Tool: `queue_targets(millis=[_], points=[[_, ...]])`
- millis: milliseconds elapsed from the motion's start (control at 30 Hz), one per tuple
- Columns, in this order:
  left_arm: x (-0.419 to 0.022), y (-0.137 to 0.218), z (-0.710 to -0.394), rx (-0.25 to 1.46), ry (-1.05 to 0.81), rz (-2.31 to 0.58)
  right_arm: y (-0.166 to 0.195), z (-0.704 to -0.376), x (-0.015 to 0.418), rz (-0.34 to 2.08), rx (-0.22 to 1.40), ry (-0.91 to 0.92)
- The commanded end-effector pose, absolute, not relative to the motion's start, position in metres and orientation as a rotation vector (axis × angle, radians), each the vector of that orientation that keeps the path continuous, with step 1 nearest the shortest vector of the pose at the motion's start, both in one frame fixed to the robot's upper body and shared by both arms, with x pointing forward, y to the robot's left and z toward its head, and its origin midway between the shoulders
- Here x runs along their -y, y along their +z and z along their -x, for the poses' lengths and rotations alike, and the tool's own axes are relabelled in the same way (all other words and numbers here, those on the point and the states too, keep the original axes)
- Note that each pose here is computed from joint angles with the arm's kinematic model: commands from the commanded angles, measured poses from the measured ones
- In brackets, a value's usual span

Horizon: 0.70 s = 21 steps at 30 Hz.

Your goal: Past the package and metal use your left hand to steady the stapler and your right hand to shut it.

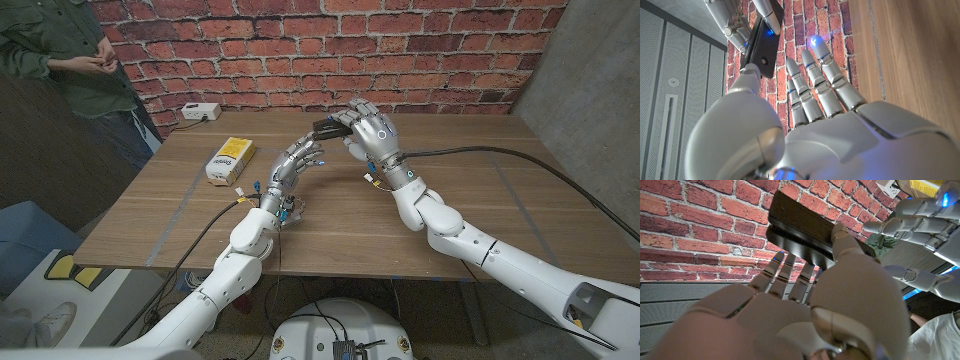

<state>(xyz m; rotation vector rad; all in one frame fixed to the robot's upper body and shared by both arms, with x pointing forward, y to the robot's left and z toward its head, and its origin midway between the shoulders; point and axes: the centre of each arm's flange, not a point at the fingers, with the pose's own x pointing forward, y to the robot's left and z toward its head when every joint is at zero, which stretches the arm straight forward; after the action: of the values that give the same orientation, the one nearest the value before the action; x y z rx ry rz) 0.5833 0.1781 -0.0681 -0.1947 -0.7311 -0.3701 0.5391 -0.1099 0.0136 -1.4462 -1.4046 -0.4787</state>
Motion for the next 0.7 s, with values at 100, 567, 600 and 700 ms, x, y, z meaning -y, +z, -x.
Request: queue_targets(millis=[100, 567, 600, 700], points=[[-0.1803, -0.0691, -0.5808, 0.734, -0.373, 0.194, 0.0163, -0.5352, 0.1116, 1.405, 1.401, -0.468], [-0.1832, -0.0674, -0.5793, 0.732, -0.372, 0.193, 0.0191, -0.5361, 0.115, 1.352, 1.386, -0.443], [-0.1832, -0.067, -0.5795, 0.732, -0.373, 0.191, 0.0193, -0.5361, 0.1153, 1.348, 1.383, -0.443], [-0.1826, -0.0663, -0.5804, 0.731, -0.375, 0.191, 0.0195, -0.5363, 0.1158, 1.349, 1.377, -0.44]])
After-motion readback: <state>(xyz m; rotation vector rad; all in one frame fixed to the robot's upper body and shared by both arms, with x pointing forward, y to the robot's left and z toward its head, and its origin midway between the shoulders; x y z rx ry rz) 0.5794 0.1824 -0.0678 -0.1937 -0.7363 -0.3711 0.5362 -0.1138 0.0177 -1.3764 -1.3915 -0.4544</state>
